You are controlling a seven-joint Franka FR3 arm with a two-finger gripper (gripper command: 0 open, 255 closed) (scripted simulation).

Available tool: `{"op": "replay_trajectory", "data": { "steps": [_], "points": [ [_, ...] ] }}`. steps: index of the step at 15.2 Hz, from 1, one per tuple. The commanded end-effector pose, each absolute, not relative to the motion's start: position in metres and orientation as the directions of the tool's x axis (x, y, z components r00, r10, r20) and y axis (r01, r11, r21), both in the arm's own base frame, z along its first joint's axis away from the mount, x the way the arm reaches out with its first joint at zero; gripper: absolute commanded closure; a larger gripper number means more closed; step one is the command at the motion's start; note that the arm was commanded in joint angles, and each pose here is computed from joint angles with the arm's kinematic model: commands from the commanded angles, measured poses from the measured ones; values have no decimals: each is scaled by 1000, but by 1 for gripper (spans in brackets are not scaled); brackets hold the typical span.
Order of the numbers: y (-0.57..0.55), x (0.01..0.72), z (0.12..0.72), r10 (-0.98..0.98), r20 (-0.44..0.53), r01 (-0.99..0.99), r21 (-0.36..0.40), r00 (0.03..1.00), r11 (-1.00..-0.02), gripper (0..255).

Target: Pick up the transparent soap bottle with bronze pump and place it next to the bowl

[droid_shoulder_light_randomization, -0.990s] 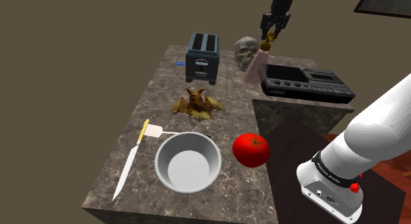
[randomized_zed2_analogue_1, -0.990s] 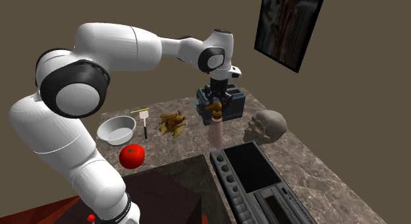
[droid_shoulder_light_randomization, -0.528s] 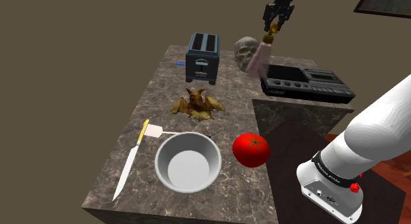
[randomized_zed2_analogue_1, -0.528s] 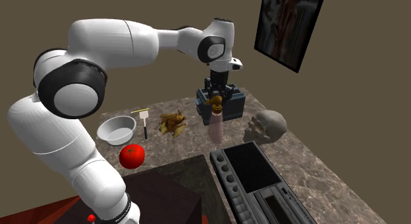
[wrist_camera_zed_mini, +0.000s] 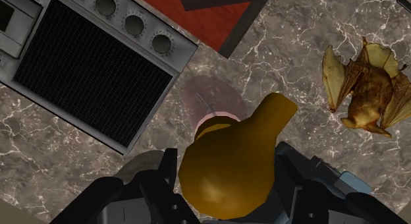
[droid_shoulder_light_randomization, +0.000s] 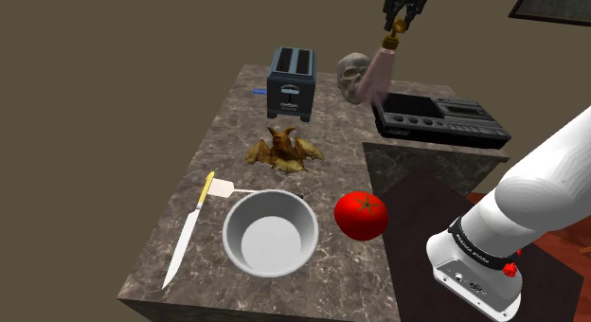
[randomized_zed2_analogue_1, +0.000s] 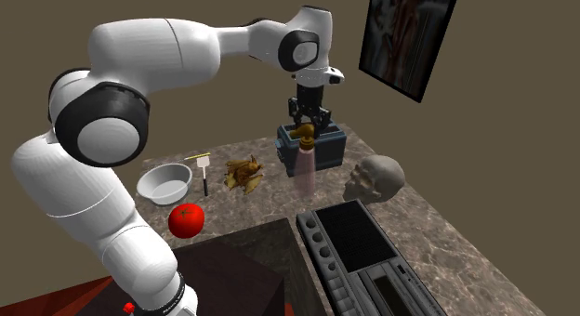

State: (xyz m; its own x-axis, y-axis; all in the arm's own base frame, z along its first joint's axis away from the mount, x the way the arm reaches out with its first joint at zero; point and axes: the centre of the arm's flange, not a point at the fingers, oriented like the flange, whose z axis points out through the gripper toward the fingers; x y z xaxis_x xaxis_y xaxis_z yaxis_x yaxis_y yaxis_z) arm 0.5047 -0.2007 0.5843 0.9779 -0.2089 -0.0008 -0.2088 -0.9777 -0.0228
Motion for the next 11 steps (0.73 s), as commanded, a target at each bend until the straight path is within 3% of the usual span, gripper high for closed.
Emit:
{"op": "replay_trajectory", "data": {
  "steps": [1, 11],
  "points": [
    [-201, 506, 597, -209, -1, -209, -23, 978, -978, 255],
    [-130, 455, 638, -209, -1, -209, -23, 978, -978, 255]
  ]
}}
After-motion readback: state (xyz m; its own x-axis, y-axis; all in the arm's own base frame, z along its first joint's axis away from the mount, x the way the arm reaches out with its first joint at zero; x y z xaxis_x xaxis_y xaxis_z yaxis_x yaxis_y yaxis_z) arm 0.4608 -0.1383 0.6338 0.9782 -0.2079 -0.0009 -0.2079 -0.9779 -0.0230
